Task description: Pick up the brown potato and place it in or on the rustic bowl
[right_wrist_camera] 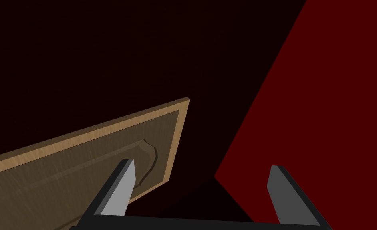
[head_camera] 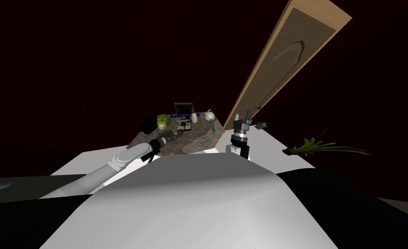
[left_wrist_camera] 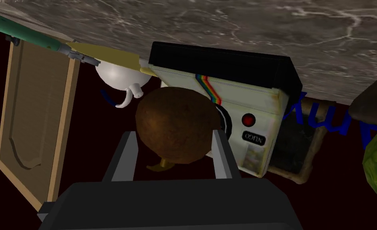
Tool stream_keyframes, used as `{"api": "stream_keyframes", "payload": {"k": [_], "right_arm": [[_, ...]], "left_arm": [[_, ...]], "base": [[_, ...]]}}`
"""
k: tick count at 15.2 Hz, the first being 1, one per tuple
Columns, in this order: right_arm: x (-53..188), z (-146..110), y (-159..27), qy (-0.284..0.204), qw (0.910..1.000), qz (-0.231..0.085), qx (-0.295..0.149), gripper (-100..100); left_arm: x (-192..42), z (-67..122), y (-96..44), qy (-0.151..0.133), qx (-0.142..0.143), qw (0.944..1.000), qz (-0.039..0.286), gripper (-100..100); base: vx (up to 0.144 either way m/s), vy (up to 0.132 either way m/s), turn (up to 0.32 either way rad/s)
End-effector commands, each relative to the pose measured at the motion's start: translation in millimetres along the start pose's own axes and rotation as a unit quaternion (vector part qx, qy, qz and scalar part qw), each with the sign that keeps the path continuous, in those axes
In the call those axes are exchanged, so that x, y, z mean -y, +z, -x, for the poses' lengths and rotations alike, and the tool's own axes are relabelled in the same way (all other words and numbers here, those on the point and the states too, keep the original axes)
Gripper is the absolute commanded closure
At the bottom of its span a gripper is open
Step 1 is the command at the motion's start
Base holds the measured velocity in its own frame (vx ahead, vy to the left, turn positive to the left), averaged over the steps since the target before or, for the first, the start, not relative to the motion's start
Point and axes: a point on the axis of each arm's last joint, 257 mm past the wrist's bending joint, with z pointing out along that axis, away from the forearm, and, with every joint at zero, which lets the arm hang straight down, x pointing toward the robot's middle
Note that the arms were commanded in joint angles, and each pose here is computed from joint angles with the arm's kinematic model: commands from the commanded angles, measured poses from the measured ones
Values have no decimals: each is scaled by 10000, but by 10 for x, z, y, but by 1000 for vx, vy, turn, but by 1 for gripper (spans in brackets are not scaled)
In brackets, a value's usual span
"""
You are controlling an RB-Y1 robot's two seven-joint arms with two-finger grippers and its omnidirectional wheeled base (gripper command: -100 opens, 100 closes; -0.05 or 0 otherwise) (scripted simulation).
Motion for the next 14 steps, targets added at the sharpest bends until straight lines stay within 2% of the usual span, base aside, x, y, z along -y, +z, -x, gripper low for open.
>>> {"api": "stream_keyframes", "payload": {"k": [1,3,5,11,13,14], "right_arm": [[0,0,0,0,10000,0,0,0],[0,0,0,0,10000,0,0,0],[0,1,-1,0,10000,-1,1,0],[0,0,-1,1,10000,-1,2,0],[0,0,-1,1,10000,-1,2,0],[0,0,-1,1,10000,-1,2,0]], "left_arm": [[48,79,-34,11,-18,10000,-95,100],[-73,120,-108,-5,-52,10000,21,100],[-231,147,-195,-12,-99,9998,181,100],[-634,195,-427,-17,-212,9979,613,100],[-831,215,-541,-23,-251,9962,832,100],[-717,214,-492,-11,-230,9972,709,100]], "base": [[-56,187,43],[-15,166,174],[64,60,223],[79,-26,175],[78,-62,190],[50,-40,114]]}}
